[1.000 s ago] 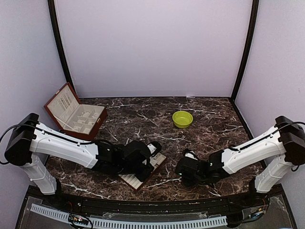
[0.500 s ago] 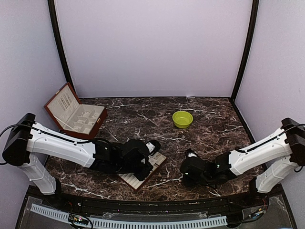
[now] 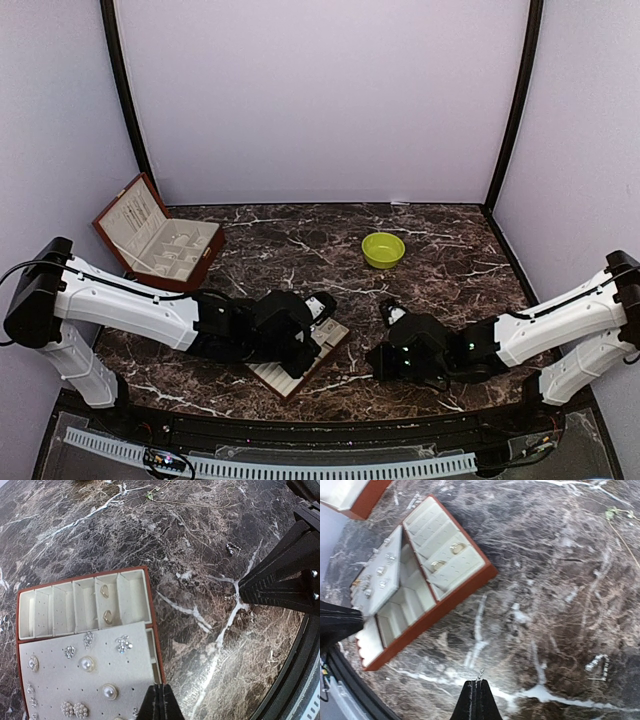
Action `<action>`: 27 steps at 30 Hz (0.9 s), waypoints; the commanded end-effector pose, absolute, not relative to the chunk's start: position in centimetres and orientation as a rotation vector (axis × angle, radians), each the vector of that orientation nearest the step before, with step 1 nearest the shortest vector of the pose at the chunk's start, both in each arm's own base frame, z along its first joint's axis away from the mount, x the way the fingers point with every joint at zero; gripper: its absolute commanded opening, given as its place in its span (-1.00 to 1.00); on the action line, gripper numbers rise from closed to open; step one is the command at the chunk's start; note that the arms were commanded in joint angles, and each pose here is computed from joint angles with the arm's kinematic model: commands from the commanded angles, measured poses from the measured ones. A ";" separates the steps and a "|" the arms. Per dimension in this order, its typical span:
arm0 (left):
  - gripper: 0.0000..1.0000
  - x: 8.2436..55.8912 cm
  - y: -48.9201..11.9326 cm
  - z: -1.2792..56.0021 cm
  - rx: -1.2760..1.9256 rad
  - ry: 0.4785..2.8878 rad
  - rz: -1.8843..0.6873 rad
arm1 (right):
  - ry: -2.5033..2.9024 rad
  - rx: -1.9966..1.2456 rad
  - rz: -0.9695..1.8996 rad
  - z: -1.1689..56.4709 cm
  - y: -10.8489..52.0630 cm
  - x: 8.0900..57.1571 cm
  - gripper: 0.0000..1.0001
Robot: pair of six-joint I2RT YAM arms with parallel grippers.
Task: Organize the mixed jewelry
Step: Place the earring in the compartment beneath the earring panel.
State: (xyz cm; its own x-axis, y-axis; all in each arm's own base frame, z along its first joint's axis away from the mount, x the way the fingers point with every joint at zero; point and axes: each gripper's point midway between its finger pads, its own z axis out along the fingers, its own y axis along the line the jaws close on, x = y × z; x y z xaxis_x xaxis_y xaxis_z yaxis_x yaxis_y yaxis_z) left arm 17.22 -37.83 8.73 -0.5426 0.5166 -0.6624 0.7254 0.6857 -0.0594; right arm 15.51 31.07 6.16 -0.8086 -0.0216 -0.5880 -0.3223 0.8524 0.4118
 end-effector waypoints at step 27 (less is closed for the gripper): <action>-1.00 17.3 -37.7 11.0 0.906 2.243 -0.478 | 2.203 -0.219 1.045 9.1 39.1 18.6 -1.00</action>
State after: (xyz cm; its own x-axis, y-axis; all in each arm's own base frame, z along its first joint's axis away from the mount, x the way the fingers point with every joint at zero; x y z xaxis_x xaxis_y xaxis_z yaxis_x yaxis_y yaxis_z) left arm 17.31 -37.69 9.31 -0.5395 0.5086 -0.6710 0.7222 0.6892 -0.0582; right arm 17.69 37.86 7.75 -0.7728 0.0956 -0.6274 -0.3954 0.7006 0.5939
